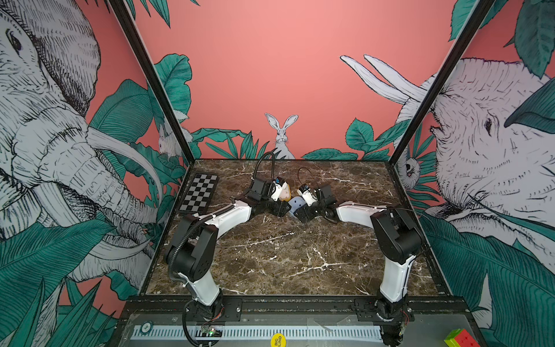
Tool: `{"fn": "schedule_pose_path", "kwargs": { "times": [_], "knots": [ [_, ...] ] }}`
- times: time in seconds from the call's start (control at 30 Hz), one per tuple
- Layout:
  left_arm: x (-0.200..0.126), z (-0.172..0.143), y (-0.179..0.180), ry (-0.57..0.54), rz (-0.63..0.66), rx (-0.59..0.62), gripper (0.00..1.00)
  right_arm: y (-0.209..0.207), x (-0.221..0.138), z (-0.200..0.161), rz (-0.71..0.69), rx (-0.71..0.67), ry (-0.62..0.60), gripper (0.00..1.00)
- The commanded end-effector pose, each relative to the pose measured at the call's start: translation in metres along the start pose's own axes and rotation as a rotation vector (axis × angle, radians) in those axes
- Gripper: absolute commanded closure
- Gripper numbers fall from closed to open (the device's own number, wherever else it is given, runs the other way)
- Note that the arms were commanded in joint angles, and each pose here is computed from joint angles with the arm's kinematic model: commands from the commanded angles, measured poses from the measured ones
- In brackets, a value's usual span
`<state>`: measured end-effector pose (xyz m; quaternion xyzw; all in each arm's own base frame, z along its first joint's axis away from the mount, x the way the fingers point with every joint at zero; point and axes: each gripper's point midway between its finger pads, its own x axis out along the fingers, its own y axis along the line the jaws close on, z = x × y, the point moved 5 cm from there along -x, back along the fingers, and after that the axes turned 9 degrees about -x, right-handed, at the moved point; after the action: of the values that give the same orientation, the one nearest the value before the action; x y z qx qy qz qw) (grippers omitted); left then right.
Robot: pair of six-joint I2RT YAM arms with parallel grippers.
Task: Insert the battery into the alarm
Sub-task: Adjust the alarm at the center of the board.
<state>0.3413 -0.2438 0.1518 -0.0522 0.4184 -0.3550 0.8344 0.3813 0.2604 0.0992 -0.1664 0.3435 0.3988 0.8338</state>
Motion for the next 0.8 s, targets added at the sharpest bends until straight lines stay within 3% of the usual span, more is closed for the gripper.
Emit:
{"fn": "schedule_pose_path", "kwargs": {
  "times": [0.0, 0.27, 0.57, 0.63, 0.67, 0.77],
  "knots": [
    [-0.012, 0.006, -0.007, -0.047, -0.011, 0.035, 0.30, -0.001, 0.003, -0.003, 0.011, 0.004, 0.052, 0.01],
    [-0.012, 0.003, -0.006, -0.040, 0.001, 0.046, 0.29, -0.002, 0.021, -0.011, 0.028, -0.006, 0.148, 0.02],
    [-0.012, 0.003, -0.004, -0.037, 0.013, 0.059, 0.27, -0.007, 0.025, -0.007, 0.009, -0.006, 0.176, 0.02],
    [-0.011, 0.003, -0.004, -0.034, 0.020, 0.069, 0.22, -0.006, 0.025, -0.006, 0.014, -0.006, 0.169, 0.01],
    [-0.011, 0.003, -0.003, -0.034, 0.023, 0.078, 0.03, -0.006, 0.024, -0.005, 0.016, -0.008, 0.168, 0.01],
    [-0.012, 0.005, -0.003, -0.036, 0.035, 0.115, 0.01, -0.003, 0.022, -0.004, 0.040, -0.021, 0.168, 0.05]
  ]
}}
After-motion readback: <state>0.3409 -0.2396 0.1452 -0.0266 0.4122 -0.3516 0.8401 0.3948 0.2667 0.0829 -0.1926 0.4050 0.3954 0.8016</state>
